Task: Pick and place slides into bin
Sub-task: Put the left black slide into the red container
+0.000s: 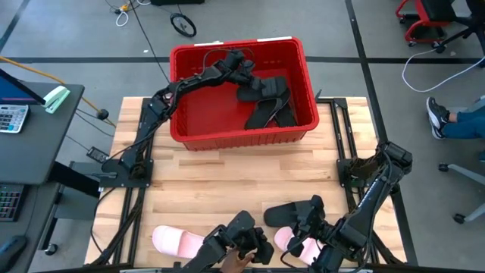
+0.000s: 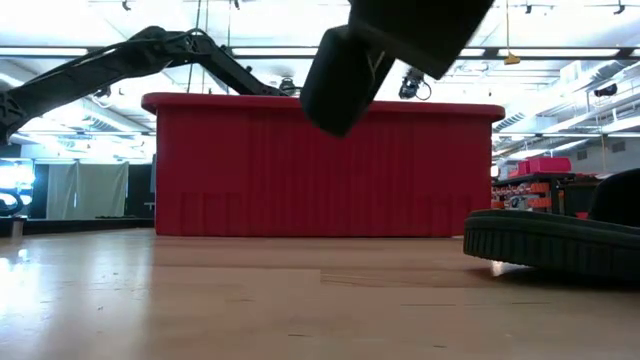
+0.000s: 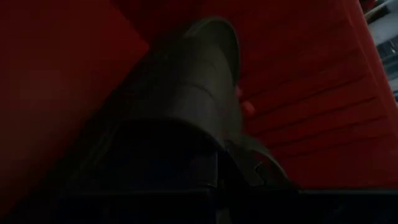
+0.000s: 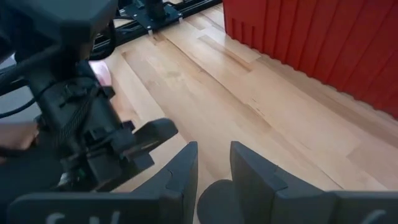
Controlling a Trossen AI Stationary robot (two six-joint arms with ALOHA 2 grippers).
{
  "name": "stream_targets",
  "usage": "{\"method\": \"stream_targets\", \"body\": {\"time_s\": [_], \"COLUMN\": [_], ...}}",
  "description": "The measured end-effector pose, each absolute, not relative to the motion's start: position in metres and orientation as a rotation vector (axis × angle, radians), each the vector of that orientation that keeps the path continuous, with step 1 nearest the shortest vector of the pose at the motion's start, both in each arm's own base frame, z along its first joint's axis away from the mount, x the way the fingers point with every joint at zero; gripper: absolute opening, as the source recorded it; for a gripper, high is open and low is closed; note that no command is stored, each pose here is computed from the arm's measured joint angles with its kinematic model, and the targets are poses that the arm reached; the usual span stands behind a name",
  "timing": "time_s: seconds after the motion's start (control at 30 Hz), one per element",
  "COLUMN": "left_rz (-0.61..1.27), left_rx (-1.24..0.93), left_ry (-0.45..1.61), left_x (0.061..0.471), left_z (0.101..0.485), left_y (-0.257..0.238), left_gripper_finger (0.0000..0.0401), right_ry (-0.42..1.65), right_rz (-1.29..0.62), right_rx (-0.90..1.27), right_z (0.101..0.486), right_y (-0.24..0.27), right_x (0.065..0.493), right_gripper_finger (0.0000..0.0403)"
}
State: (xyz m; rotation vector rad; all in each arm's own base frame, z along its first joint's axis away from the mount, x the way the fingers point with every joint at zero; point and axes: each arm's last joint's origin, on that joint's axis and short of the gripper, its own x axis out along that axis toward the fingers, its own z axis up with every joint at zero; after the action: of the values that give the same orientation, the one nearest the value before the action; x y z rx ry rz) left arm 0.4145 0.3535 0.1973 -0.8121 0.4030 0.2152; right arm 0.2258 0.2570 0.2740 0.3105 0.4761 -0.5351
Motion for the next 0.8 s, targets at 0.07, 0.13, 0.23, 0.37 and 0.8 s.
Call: {"method": "stream_targets", "body": {"time_s": [0.07, 0.13, 0.23, 0.37, 0.8], "left_rz": [0.217, 0.214, 0.222, 0.299, 0.370], "left_rx": [-0.832, -0.829, -0.796, -0.770, -0.731], "left_ry": [0.405, 0.408, 0.405, 0.390, 0.350], "left_x": [0.4156, 0.4159, 0.4168, 0.4170, 0.4165], "left_z": [0.1970, 0.1964, 0.1963, 0.1966, 0.1989], "left_y": [0.3520, 0.3517, 0.3515, 0.3538, 0.3586], "left_gripper_finger": [0.0020, 0.0033, 0.0059, 0.0084, 0.0023], "right_ry": [0.476, 0.476, 0.476, 0.480, 0.481], "right_rz": [-0.540, -0.540, -0.539, -0.538, -0.538], "right_rx": [0.309, 0.309, 0.309, 0.310, 0.308], "right_z": [0.2740, 0.2739, 0.2739, 0.2738, 0.2738], "right_y": [0.2558, 0.2557, 0.2558, 0.2559, 0.2559], "right_x": [0.2271, 0.2271, 0.2270, 0.2269, 0.2269], "right_gripper_finger": [0.0100, 0.0100, 0.0100, 0.0100, 0.0100]}}
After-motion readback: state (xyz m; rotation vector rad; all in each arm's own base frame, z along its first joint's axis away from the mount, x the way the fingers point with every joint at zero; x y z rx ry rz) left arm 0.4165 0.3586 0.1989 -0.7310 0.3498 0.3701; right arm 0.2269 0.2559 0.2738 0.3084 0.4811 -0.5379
